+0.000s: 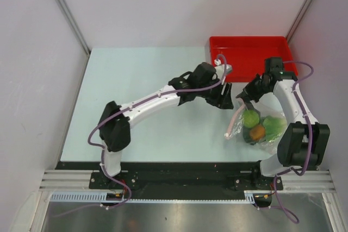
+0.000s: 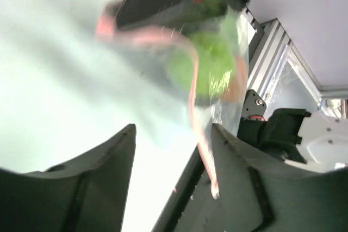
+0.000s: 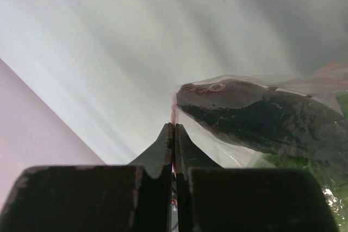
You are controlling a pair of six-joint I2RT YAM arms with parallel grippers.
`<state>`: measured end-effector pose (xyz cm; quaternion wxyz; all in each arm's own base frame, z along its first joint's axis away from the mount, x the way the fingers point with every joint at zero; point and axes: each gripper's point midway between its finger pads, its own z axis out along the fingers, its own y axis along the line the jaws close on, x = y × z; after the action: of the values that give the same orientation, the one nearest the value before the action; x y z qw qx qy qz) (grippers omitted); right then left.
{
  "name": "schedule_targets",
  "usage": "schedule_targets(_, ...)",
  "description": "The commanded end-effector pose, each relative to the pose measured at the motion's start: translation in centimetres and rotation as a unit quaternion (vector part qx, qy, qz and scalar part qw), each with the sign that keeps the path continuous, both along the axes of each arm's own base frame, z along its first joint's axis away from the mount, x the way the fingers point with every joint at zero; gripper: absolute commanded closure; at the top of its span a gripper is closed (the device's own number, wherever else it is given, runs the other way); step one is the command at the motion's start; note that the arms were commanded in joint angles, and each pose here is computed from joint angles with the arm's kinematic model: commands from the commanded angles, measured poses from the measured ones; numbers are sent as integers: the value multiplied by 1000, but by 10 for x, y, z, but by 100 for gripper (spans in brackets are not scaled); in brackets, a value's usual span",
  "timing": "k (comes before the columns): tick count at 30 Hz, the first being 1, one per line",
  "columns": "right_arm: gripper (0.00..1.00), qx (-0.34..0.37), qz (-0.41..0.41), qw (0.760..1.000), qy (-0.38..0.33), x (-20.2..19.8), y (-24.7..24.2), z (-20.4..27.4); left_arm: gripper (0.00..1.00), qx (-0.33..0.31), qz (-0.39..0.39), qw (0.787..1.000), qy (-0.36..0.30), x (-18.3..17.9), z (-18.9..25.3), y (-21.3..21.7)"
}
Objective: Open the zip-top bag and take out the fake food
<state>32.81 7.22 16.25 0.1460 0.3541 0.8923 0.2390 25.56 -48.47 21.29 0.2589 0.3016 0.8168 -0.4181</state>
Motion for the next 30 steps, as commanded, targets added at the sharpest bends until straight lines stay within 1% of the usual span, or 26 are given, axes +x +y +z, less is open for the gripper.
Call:
schedule_targets(1,100,-17,-38,999,3,20,-18,11,34,-59,42,997,-7,-6,41,28)
schedule_targets(2,100,-15,-40,999,0,25,-19,15,33,-68,48,996,15,-11,38,30)
schedule_targets(3,100,-11,-41,999,2,27,-19,16,32,-81,50,995,25,-17,20,30)
schedule_targets(4,100,-11,-43,999,5,29,-20,16,31,-103,44,993,38,-25,20,29)
schedule_targets(5,100,-11,-46,999,4,33,-21,16,30,-109,56,990,74,-37,1,35)
schedule_targets(6,100,-10,-46,999,4,35,-22,16,29,-166,42,984,53,-43,21,24)
schedule_targets(7,100,-5,-53,999,8,37,-23,16,29,-186,46,980,50,-48,22,22)
schedule_targets(8,100,0,-56,998,10,39,-24,15,30,-225,49,972,36,-53,29,21)
schedule_targets(9,100,7,-56,998,9,42,-24,17,30,-240,44,969,25,-64,32,17)
schedule_targets(10,100,12,-62,998,9,43,-26,17,30,-249,68,966,5,-60,32,17)
schedule_targets(11,100,17,-64,998,9,45,-28,18,29,-271,69,960,-10,-64,37,17)
schedule_targets(12,100,17,-66,998,7,47,-29,19,29,-278,68,958,-15,-71,39,15)
schedule_targets(14,100,20,-67,998,6,49,-31,21,29,-282,96,954,-25,-66,34,13)
schedule_targets(17,100,20,-68,997,4,49,-32,21,30,-282,114,953,-12,-64,25,4)
schedule_targets(18,100,20,-66,998,8,47,-32,19,30,-277,119,953,-9,-64,16,1)
schedule_targets(20,100,20,-65,998,9,45,-32,18,32,-284,135,949,-3,-59,12,-1)
schedule_targets(21,100,20,-64,998,11,43,-31,18,34,-281,139,950,-1,-57,4,-2)
schedule_targets(23,100,20,-64,998,9,43,-31,19,38,-283,144,948,1,-54,2,-5)
schedule_targets(24,100,20,-64,998,9,43,-32,19,43,-276,161,948,1,-48,-3,-5)
schedule_targets(27,100,21,-62,998,5,44,-31,22,47,-264,165,950,9,-46,-7,-8)
schedule_targets(28,100,21,-62,998,3,46,-32,24,49,-247,170,954,17,-47,-15,-6)
schedule_targets(30,100,19,-65,998,2,46,-34,24,51,-234,182,955,24,-45,-22,-3)
